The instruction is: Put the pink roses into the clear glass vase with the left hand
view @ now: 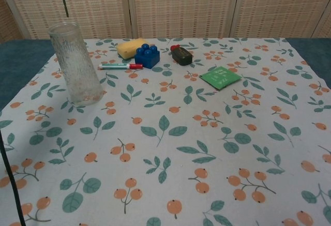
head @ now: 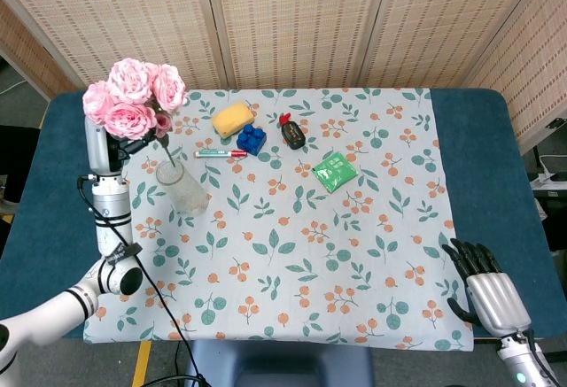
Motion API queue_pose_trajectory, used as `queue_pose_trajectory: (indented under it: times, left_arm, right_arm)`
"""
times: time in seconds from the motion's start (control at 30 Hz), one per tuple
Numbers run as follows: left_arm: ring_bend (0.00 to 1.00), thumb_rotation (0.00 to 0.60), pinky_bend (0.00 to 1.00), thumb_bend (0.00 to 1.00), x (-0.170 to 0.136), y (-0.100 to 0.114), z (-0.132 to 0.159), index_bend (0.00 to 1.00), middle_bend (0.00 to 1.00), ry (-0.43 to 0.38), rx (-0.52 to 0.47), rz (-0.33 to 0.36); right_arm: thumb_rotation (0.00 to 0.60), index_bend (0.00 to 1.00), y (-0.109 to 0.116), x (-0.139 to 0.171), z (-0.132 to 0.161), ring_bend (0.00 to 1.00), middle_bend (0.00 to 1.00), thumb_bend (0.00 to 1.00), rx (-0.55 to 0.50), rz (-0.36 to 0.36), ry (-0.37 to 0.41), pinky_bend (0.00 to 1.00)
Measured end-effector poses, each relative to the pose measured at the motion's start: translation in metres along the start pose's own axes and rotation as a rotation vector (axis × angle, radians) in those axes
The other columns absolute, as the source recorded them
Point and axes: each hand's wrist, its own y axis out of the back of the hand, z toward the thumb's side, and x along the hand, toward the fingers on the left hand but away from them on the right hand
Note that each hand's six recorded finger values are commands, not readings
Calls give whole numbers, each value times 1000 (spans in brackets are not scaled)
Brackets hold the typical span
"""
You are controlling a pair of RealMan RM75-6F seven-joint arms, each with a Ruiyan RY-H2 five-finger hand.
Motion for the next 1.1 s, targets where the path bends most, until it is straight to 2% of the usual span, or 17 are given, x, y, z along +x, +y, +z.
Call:
queue_pose_trajectory:
  times: [0.27,0.4,0.47,0.57,0.67,0.73,0.8,0.93,1.0,1.1]
  left_arm:
    - [671,600,243,627,-10,-11,-18,789,917,9,43,-28]
    - [657,600,243,616,-18,-17,-25,767,895,22,31,-46]
    - [580,600,238,562,-26,-21,-30,669,817,31,36,-65]
    - [404,600,207,474,-41,-29,-39,435,638,52,43,-104]
    - [196,600,121,417,-55,-38,-49,177,416,83,37,-151]
    - [70,600,48,391,-63,-42,-53,51,292,99,41,-179]
    - [8,600,16,369,-71,-44,-58,3,207,118,47,-203]
    - [0,600,5,351,-81,-44,-62,0,40,144,46,-228]
    - [0,600,4,347,-86,-44,-63,0,4,153,47,-244]
    - [0,600,2,335,-94,-39,-64,0,0,165,61,-271]
  right_arm:
    - [600,0,1,-1,-1,0,0,213,-4,0,0,0]
    - [600,0,-1,-1,0,0,0,212,-4,5,3,0]
    - [600,0,-1,0,1,0,0,213,-4,8,6,0]
    - [600,0,-1,0,2,0,0,213,-7,9,11,0]
    - [600,0,1,1,4,0,0,213,-14,-2,19,0]
    - [600,0,3,2,4,0,0,213,-18,-13,26,0]
    - [600,0,4,2,4,0,0,213,-21,-20,31,0]
    - [600,0,4,3,4,0,0,213,-24,-26,39,0]
    - [600,0,4,3,4,0,0,213,-24,-25,41,0]
    - [600,0,4,3,5,0,0,213,-23,-23,46,0]
